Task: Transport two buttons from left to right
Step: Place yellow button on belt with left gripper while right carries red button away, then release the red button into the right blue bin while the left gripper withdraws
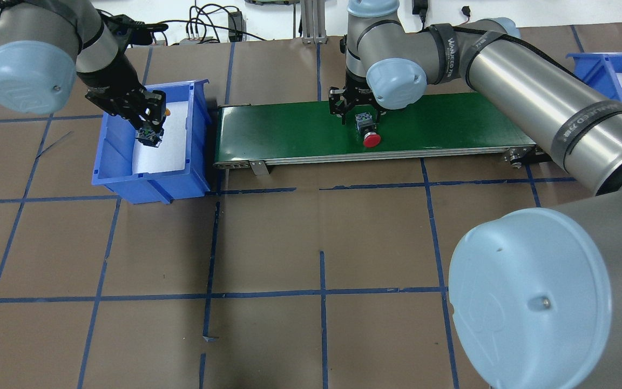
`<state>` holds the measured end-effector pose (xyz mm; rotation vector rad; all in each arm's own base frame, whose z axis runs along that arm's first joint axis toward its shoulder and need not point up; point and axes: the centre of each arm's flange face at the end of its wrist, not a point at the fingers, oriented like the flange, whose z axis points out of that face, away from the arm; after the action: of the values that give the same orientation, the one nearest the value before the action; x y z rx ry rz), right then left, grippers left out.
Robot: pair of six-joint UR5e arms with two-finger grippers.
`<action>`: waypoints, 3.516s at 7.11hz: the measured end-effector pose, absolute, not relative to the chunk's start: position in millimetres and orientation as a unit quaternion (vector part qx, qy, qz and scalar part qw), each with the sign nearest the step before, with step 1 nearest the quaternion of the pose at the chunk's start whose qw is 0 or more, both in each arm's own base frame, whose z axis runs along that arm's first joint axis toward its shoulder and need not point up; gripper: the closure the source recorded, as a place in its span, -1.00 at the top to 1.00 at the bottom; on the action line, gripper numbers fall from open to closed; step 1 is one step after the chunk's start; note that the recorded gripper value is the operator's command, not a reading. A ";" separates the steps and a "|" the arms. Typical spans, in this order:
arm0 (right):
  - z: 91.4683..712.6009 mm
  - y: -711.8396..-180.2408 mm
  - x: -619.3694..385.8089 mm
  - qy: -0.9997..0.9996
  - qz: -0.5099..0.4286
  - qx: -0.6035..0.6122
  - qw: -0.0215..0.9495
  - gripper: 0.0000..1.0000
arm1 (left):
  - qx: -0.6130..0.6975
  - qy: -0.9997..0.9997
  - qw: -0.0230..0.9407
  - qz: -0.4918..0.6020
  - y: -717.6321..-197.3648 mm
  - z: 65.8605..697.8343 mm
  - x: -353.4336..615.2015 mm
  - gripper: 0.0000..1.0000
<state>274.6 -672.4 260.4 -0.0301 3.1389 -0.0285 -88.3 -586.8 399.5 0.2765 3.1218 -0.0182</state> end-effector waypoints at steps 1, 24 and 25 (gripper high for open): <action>259.4 -671.9 272.6 1.000 -0.003 -0.014 0.001 -0.69 | 0.074 0.997 0.003 -0.011 -584.4 407.5 -121.4 -0.57; 359.5 -639.7 -287.9 0.995 -0.021 -0.074 -0.064 -0.76 | -0.014 0.998 -0.004 0.063 -526.1 488.5 -95.0 1.00; 345.9 -643.1 -301.3 0.995 -0.025 -0.071 -0.065 -0.76 | -0.014 0.998 -0.004 0.066 -513.2 486.3 -95.1 1.00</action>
<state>-301.3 -643.1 345.9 -0.2312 3.2623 -0.0830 -95.1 -513.2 486.3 -0.0436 3.1422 0.2075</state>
